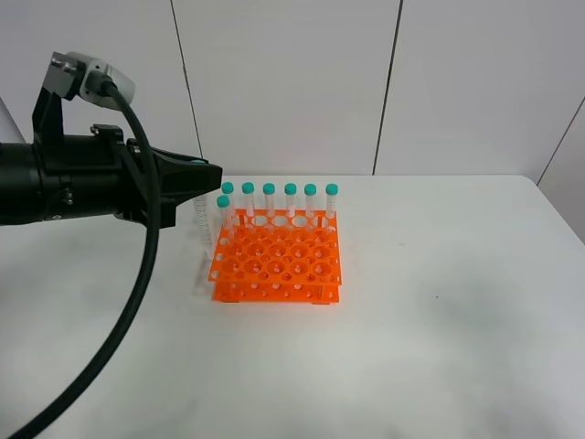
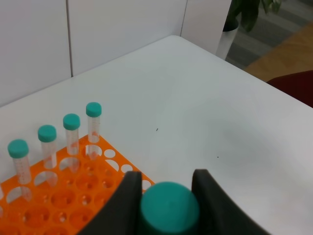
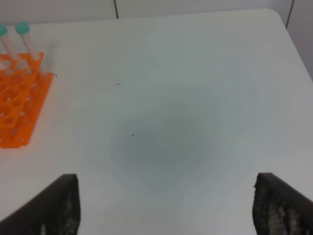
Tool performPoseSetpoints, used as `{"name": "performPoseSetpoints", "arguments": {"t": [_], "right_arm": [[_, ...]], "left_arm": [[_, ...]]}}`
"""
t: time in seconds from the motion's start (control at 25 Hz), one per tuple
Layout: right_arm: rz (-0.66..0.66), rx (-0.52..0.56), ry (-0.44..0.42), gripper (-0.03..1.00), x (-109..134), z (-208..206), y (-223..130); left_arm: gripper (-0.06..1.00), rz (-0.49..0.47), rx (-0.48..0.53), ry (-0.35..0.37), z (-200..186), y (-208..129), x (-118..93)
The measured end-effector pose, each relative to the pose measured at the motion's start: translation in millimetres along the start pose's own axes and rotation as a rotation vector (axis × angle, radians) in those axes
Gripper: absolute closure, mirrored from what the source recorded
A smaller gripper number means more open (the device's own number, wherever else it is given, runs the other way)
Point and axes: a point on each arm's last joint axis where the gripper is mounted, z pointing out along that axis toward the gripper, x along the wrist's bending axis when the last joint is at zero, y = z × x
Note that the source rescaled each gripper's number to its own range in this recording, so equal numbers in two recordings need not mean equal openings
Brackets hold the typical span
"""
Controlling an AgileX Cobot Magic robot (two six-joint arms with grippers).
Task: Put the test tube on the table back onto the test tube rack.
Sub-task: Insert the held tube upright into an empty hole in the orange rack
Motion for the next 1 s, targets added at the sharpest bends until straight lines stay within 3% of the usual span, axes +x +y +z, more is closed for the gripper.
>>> {"name": "performPoseSetpoints", "arguments": {"t": [1.0], "right_arm": [[0.000, 0.000, 0.000, 0.23, 0.0, 0.0, 0.0]], "left_arm": [[0.94, 0.001, 0.001, 0.009, 0.0, -0.1, 0.8]]}}
